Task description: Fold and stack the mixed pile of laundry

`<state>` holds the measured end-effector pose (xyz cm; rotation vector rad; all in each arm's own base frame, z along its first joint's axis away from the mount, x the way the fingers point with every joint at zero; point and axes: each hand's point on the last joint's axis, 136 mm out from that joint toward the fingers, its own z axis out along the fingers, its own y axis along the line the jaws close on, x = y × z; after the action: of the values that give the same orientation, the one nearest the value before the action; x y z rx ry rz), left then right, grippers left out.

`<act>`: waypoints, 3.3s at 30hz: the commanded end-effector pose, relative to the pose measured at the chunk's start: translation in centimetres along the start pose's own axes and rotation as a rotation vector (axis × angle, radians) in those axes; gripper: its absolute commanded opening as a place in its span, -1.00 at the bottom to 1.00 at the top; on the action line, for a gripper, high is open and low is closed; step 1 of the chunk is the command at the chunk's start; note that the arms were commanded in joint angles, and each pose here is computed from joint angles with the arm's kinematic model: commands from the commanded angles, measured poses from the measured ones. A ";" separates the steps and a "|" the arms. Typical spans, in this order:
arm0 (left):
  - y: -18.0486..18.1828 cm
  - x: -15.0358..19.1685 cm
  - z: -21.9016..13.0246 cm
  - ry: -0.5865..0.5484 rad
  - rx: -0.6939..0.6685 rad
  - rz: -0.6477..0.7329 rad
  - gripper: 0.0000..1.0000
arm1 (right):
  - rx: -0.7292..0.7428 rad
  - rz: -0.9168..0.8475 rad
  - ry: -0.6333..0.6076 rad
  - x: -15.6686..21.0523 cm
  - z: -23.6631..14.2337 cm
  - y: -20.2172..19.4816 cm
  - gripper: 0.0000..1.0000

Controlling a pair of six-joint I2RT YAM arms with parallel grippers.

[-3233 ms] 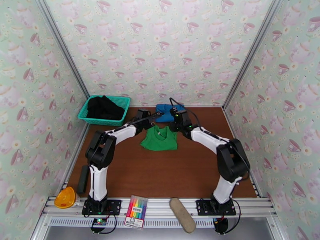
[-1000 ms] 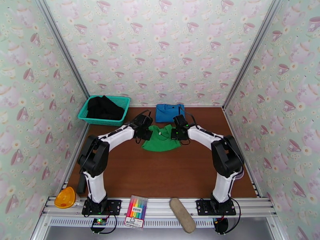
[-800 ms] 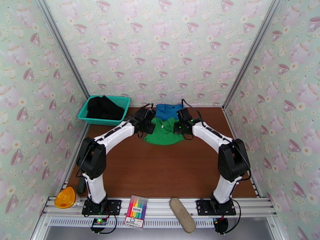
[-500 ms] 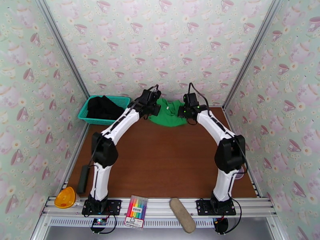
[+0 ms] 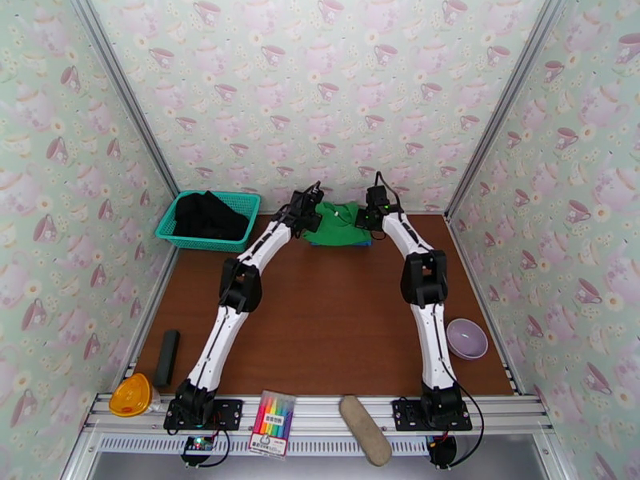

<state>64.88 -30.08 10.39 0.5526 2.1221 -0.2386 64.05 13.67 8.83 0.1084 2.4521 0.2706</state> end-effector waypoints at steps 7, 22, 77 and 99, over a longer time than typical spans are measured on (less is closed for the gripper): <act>1.7 -1.4 1.9 -0.123 -0.078 0.063 0.56 | 0.001 0.065 -0.011 -0.5 1.4 -1.3 -0.44; 6.3 -16.6 -18.7 -0.386 -0.336 0.097 0.95 | -0.035 -0.004 -0.310 -7.3 -21.8 -0.3 -0.01; 36.3 18.5 -13.0 0.370 -0.617 -0.688 0.65 | -0.250 -0.071 0.174 20.5 -17.8 3.9 0.65; 34.8 14.2 -14.0 0.236 -0.414 -0.766 -1.00 | -0.283 -0.072 0.138 19.5 -20.1 4.5 0.21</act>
<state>63.08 13.39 3.57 -0.6567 2.4877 -0.0699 36.41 17.44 11.02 -0.1112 2.5644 0.5995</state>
